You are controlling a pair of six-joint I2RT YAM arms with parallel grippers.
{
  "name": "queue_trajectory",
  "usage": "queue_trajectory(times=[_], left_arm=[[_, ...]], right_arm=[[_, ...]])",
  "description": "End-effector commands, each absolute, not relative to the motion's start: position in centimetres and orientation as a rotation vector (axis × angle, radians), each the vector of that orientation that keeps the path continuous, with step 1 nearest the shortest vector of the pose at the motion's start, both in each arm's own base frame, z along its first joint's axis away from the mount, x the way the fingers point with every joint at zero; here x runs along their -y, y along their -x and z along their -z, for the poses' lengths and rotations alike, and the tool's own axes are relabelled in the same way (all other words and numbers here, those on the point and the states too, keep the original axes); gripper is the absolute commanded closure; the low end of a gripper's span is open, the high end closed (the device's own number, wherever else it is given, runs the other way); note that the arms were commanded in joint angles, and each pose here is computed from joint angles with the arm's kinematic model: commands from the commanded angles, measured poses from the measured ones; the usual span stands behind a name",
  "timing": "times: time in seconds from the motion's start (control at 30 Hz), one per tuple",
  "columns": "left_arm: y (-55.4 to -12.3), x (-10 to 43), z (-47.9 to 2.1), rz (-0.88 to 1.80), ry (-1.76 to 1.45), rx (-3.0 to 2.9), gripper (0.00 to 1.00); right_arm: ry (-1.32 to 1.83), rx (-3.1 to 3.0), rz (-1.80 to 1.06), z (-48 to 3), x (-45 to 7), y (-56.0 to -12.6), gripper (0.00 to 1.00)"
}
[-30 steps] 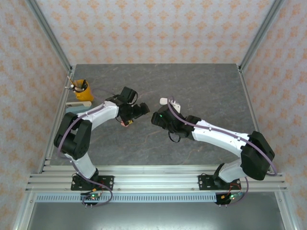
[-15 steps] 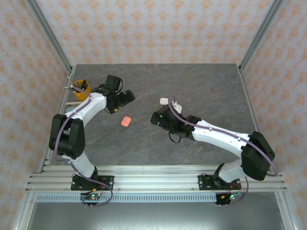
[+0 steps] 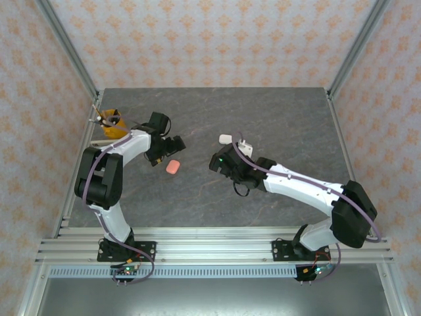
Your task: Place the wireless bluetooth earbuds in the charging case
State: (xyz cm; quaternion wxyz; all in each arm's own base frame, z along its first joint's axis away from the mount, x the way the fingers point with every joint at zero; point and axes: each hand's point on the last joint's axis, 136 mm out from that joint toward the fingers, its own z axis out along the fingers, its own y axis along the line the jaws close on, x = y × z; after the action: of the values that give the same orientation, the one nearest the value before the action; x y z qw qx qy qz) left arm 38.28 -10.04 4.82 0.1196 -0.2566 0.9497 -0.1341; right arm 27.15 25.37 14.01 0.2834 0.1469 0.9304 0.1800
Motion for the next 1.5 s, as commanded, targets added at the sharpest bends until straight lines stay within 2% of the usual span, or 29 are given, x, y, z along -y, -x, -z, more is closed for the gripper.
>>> queue_trajectory(times=[0.0,0.4,0.57,0.67,0.87,1.23,1.47], left_arm=[[-38.1,11.2,-4.2,0.411,0.709,-2.785,0.00],[-35.7,16.6,-3.4,0.540,0.695,-2.802,0.00],[-34.2,21.8,-6.1,0.693,0.650,-2.742,0.00],[-34.1,23.0,-8.6,0.692,0.594,-2.705,0.00],[-35.9,21.2,-12.1,0.507,0.465,-2.678,0.00],[-38.4,20.7,-9.4,0.443,0.478,-2.717,0.00],[-39.9,16.2,-10.7,0.425,0.596,-2.655,0.00]], right_arm=[[-0.433,-2.440,-0.450,-15.9,-24.4,-27.8,0.00],[-0.458,-2.432,-0.443,-16.7,-24.3,-28.0,0.00],[-0.473,-2.413,-0.444,-17.4,-23.9,-28.1,0.00],[-0.482,-2.400,-0.454,-18.0,-23.5,-28.0,0.00],[-0.486,-2.396,-0.452,-18.2,-23.0,-27.7,0.00],[-0.466,-2.521,-0.316,-15.3,-22.4,-26.9,0.01],[-0.369,-2.723,-0.223,-12.2,-25.6,-27.0,0.06]])
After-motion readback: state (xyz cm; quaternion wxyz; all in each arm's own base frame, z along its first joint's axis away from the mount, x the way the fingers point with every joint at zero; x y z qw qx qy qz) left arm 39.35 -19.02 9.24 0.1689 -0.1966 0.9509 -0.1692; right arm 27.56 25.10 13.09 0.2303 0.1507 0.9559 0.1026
